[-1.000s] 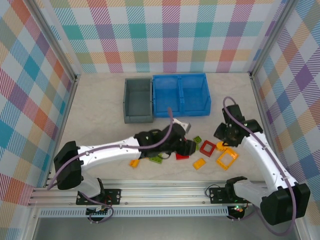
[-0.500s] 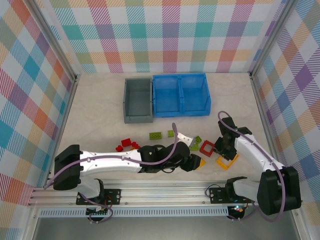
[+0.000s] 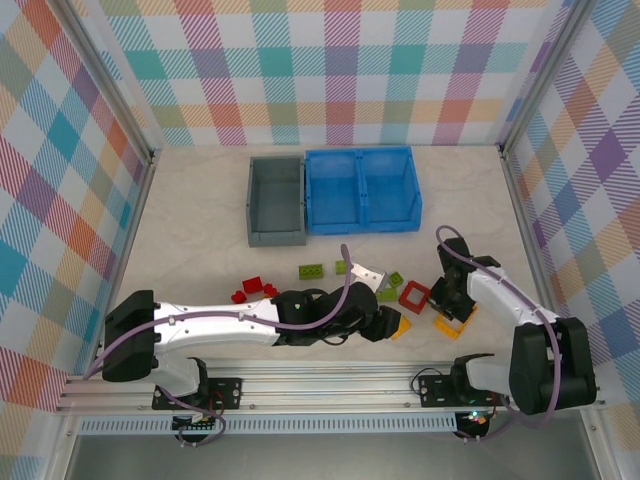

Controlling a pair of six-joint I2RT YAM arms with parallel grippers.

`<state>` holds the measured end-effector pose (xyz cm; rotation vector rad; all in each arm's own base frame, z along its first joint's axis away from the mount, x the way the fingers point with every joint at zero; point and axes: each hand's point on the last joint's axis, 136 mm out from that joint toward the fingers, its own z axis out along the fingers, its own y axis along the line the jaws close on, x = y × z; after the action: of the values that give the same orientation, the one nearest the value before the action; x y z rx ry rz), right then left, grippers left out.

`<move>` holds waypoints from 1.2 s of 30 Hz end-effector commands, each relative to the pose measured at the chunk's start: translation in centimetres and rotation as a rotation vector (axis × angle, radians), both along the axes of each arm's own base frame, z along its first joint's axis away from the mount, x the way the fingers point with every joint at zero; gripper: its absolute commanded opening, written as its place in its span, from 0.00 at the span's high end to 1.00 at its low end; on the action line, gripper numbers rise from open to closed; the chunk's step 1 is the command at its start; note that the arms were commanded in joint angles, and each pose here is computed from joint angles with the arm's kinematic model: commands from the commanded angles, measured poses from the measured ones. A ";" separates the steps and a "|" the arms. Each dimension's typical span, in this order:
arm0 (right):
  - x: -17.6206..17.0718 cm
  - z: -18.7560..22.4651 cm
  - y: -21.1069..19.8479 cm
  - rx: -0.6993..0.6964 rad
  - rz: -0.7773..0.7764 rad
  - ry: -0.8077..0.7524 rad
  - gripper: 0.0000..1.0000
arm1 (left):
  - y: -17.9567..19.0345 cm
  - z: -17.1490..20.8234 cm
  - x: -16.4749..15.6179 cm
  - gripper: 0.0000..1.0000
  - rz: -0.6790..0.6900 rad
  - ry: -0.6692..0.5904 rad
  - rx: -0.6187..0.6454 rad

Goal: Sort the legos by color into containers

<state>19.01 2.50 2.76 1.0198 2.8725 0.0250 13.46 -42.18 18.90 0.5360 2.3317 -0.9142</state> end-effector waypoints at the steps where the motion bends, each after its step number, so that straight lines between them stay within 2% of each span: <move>1: 0.7 1.3 -0.1 -0.004 -0.002 -0.050 0.98 | 0.0 1.3 0.0 0.43 0.012 -0.022 -0.031; 6: 1.5 6.6 -1.2 -0.089 0.023 -0.163 1.00 | 0.8 2.3 0.8 0.44 0.056 -0.050 -0.020; 9: 3.4 10.8 -1.0 -0.129 0.087 -0.286 1.00 | 3.0 3.9 2.4 0.41 0.154 -0.099 0.030; 14: 10.0 16.4 6.5 -0.044 0.437 -0.497 1.00 | 6.9 8.3 5.7 0.39 0.300 -0.173 0.017; 17: 13.8 17.7 11.6 0.107 0.604 -0.528 1.00 | 8.7 10.8 7.8 0.37 0.359 -0.222 0.019; 21: 19.4 16.7 12.7 0.041 0.658 -0.463 1.00 | 10.0 12.6 10.4 0.37 0.422 -0.249 0.039; 27: 27.5 13.4 12.3 -0.081 0.688 -0.378 1.00 | 9.2 13.0 12.3 0.37 0.433 -0.251 0.027; 32: 32.1 10.7 12.5 -0.112 0.744 -0.327 1.00 | 8.5 11.9 12.4 0.37 0.422 -0.231 0.039; 36: 34.0 8.0 12.1 -0.136 0.737 -0.265 1.00 | 9.1 11.0 12.2 0.37 0.434 -0.216 0.046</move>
<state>53.73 15.44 11.41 -0.0419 2.7080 0.0922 25.62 -33.82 29.97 0.1352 2.1505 -0.5734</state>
